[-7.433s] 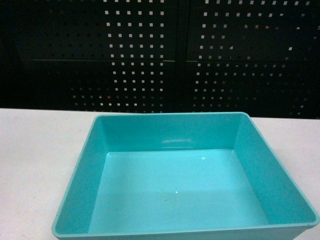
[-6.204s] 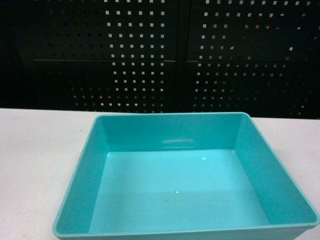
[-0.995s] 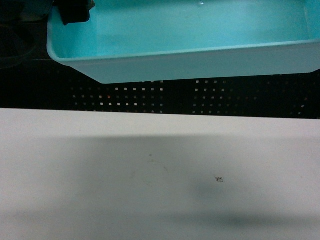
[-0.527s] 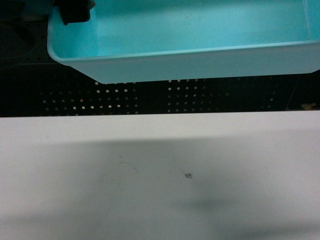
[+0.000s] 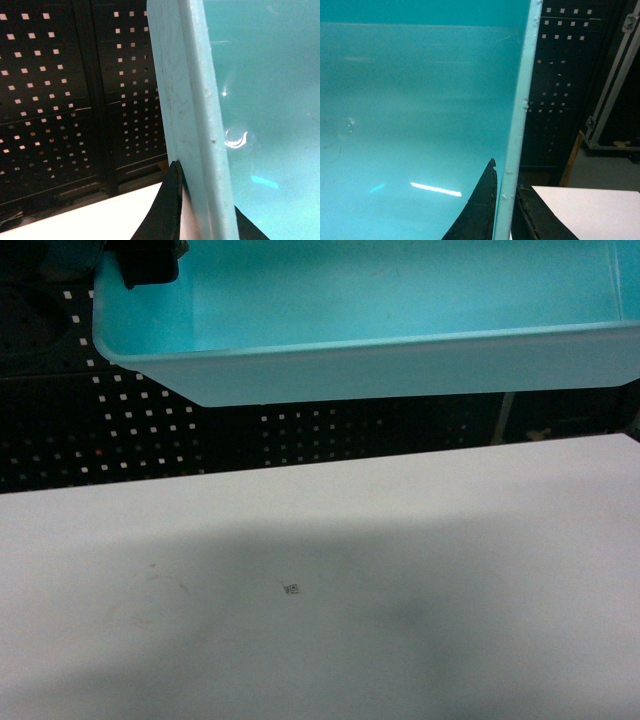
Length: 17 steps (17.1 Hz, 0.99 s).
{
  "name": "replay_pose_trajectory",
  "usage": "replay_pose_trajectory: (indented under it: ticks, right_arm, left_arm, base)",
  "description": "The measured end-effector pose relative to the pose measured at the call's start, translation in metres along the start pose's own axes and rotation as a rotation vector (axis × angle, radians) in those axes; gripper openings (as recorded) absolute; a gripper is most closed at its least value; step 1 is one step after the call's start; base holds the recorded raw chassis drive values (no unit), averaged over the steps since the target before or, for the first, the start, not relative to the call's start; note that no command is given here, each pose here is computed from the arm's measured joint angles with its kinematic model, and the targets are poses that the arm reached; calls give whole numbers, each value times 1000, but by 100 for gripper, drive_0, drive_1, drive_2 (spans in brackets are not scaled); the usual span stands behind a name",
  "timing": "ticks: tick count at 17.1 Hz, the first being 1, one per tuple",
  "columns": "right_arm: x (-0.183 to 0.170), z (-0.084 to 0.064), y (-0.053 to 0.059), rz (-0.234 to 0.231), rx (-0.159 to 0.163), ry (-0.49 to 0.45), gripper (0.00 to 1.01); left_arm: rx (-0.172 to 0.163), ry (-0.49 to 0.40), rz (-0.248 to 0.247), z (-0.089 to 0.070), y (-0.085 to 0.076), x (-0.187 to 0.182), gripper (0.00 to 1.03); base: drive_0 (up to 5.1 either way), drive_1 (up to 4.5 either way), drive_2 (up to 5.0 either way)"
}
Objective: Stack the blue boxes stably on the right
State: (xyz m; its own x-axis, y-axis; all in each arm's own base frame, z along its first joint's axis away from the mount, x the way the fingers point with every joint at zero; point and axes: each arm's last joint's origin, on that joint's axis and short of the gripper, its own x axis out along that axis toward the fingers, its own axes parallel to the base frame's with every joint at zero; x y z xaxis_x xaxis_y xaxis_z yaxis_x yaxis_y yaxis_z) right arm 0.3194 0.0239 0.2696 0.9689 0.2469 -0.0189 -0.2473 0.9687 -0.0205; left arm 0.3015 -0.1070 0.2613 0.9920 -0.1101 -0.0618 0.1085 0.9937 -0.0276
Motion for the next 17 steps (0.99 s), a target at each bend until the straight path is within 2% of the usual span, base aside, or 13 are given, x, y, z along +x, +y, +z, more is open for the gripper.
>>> replay_pose_trajectory:
  ticks: [17]
  right_arm:
    - [0, 0, 0, 0, 2, 0, 7]
  left_arm:
    - [0, 0, 0, 0, 0, 0, 6]
  base:
    - [-157, -157, -157]
